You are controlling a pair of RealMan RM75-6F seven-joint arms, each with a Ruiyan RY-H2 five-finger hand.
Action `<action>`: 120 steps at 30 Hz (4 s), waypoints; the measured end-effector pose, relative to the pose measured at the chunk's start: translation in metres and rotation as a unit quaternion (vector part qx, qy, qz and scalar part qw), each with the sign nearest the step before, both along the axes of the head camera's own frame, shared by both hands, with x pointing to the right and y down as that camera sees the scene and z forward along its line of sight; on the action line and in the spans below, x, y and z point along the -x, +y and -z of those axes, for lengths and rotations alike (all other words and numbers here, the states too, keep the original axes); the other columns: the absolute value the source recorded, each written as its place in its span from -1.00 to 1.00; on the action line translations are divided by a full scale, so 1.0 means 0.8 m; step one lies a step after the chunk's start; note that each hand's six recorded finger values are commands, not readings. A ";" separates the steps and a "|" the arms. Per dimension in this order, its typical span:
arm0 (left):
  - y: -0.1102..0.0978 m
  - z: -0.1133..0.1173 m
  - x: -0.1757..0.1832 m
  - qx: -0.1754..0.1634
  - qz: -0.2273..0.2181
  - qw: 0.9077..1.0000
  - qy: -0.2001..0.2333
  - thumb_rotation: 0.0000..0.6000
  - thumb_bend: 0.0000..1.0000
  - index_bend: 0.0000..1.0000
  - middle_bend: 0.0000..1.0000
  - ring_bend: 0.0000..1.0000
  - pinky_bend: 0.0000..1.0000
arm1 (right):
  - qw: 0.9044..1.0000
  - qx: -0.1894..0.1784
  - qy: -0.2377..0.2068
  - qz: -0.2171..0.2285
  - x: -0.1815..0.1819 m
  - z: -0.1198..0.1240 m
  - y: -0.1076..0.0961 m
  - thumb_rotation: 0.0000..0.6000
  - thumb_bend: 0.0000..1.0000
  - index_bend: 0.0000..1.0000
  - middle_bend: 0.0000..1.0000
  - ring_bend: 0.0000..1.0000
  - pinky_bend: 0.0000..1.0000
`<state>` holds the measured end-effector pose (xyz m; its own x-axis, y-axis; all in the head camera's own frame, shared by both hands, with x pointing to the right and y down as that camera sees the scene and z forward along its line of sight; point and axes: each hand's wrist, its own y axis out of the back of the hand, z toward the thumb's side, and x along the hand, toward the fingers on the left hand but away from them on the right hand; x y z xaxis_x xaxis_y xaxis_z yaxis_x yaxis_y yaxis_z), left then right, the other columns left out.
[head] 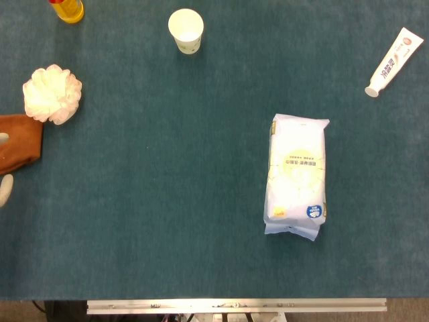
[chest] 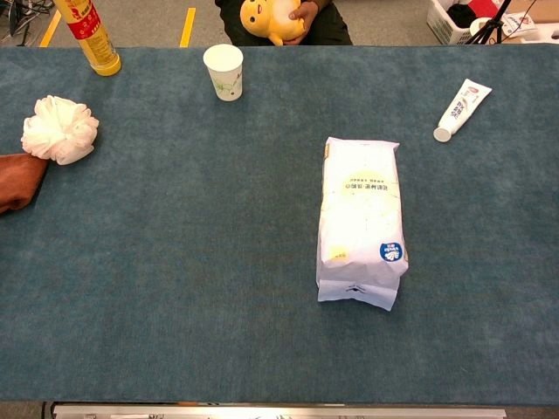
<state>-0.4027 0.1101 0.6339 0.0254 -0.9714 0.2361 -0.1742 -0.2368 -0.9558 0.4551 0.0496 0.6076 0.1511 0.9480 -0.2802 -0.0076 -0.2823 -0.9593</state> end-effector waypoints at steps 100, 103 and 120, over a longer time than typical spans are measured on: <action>0.010 0.009 0.017 -0.003 0.016 1.000 -0.007 1.00 -0.31 -0.51 -0.51 -0.62 -0.50 | 0.916 0.252 -0.256 0.178 0.279 -0.136 0.008 1.00 -0.36 1.00 1.00 1.00 1.00; 0.010 0.009 0.016 -0.003 0.015 1.000 -0.006 1.00 -0.31 -0.51 -0.51 -0.62 -0.50 | 0.917 0.256 -0.250 0.177 0.278 -0.144 0.009 1.00 -0.36 1.00 1.00 1.00 1.00; 0.011 0.011 0.015 -0.006 0.013 1.000 -0.003 1.00 -0.31 -0.51 -0.51 -0.63 -0.50 | 0.931 0.157 -0.273 0.184 0.256 -0.083 -0.016 1.00 -0.36 0.99 0.96 0.89 1.00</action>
<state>-0.4143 0.1186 0.6248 -0.0021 -0.9743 0.2250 -0.1746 -0.2212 -0.9595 0.2506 0.0366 0.6736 0.6508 0.6877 -0.3218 0.3046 -0.6247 -0.7190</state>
